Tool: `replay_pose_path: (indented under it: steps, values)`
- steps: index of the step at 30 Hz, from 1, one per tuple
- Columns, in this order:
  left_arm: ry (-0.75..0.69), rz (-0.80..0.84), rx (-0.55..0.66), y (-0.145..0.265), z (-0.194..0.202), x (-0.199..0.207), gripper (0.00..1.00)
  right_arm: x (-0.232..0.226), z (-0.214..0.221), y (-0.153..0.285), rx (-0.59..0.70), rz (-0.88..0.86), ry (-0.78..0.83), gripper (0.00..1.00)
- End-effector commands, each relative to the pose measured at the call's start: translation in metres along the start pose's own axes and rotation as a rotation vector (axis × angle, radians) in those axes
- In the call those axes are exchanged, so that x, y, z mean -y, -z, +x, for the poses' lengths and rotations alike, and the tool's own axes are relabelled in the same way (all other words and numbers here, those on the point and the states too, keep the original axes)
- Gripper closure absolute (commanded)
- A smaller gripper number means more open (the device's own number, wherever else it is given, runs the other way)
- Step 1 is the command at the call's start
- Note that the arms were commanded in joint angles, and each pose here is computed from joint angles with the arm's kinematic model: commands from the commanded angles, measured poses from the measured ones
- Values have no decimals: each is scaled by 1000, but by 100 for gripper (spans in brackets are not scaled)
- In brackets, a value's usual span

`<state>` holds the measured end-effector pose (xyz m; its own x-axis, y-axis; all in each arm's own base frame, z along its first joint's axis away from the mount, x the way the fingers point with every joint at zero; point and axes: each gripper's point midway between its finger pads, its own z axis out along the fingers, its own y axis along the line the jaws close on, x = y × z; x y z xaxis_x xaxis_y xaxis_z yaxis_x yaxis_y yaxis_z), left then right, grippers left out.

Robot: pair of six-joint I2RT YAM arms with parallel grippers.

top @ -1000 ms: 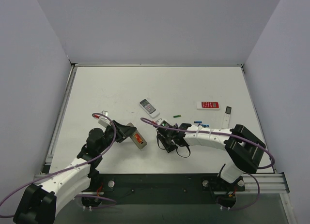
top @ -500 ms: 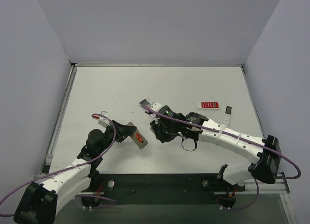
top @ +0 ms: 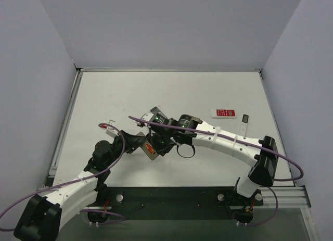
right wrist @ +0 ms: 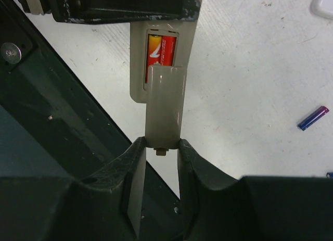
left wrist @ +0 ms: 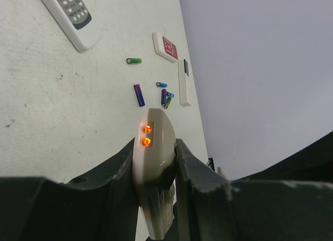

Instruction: Load the batteries into the remote control

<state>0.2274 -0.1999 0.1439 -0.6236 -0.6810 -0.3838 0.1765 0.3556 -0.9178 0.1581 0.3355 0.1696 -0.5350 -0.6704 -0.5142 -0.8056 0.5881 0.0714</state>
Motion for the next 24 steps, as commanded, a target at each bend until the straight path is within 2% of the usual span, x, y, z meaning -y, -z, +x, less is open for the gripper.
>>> replay_pose_path:
  steps: [1,24]
  values:
    - [-14,100,60,-2,-13,28,100,-8,1,4,-63,1,40,100]
    - [-8,134,106,-3,-11,44,100,0,6,-15,-181,99,46,100]
